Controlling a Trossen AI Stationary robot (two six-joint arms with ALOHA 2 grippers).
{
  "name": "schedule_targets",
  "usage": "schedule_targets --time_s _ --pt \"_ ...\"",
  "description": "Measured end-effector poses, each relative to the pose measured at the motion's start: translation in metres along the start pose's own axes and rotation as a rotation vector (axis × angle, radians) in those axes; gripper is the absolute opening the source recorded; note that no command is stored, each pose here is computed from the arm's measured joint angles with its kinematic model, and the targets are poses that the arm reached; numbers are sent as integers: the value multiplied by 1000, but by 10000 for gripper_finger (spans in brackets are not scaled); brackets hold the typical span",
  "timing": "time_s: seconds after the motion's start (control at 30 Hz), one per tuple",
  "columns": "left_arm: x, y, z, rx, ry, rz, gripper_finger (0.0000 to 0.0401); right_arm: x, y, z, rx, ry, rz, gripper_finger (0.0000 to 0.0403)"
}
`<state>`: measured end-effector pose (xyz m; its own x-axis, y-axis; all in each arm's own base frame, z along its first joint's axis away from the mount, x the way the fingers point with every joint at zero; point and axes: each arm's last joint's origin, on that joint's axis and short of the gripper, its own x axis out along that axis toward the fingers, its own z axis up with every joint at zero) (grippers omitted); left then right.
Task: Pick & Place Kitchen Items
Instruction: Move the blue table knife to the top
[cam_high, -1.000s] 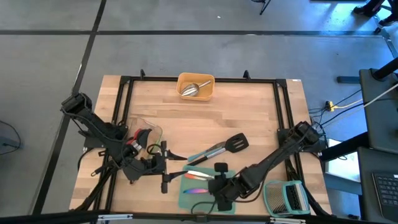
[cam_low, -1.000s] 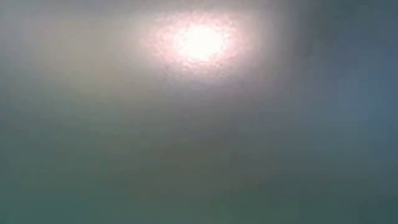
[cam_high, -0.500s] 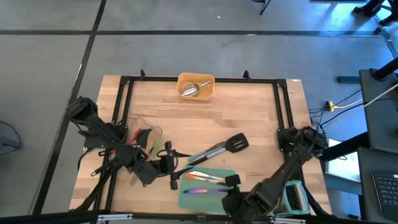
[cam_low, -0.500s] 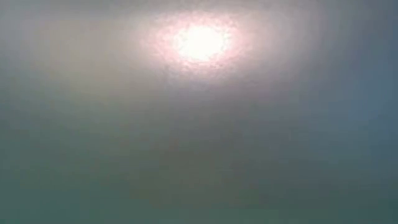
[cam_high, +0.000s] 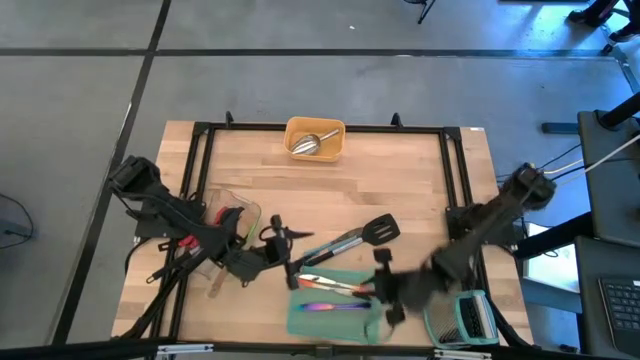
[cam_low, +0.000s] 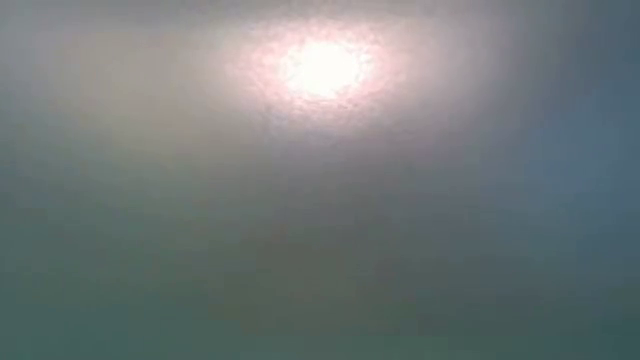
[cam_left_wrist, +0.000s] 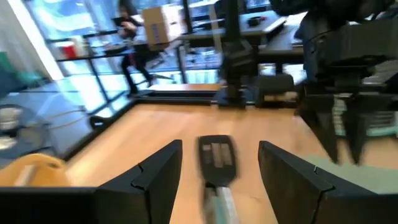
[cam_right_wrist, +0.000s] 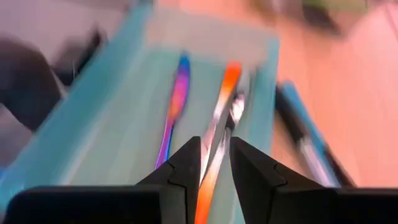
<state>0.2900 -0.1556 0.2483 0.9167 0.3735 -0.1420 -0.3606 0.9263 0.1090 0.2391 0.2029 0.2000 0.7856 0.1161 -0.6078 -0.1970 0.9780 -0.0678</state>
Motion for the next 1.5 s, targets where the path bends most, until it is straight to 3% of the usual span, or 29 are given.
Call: schedule_targets --time_s 0.1,0.2,0.4,0.47,0.73,0.93,1.1,1.5 --pt "16 14 0 11 16 54 205 9 -37 -14 20 -77 124 90" --pt "39 35 -5 -15 82 12 204 17 -63 -23 45 -71 175 90" --pt "77 86 -28 -246 396 -249 194 25 -93 -22 58 -52 191 90" --pt "83 98 -33 -270 468 -306 189 26 -100 -22 62 -49 204 90" --pt "87 109 -40 -32 499 -428 177 31 -133 -26 53 -16 116 90" --pt "88 112 -51 104 556 -349 175 36 -172 -38 101 75 6 90" --pt "92 112 -55 109 552 -385 173 38 -188 -47 151 129 25 90" --pt "106 127 -64 111 557 -341 171 59 -181 -74 126 307 21 90"
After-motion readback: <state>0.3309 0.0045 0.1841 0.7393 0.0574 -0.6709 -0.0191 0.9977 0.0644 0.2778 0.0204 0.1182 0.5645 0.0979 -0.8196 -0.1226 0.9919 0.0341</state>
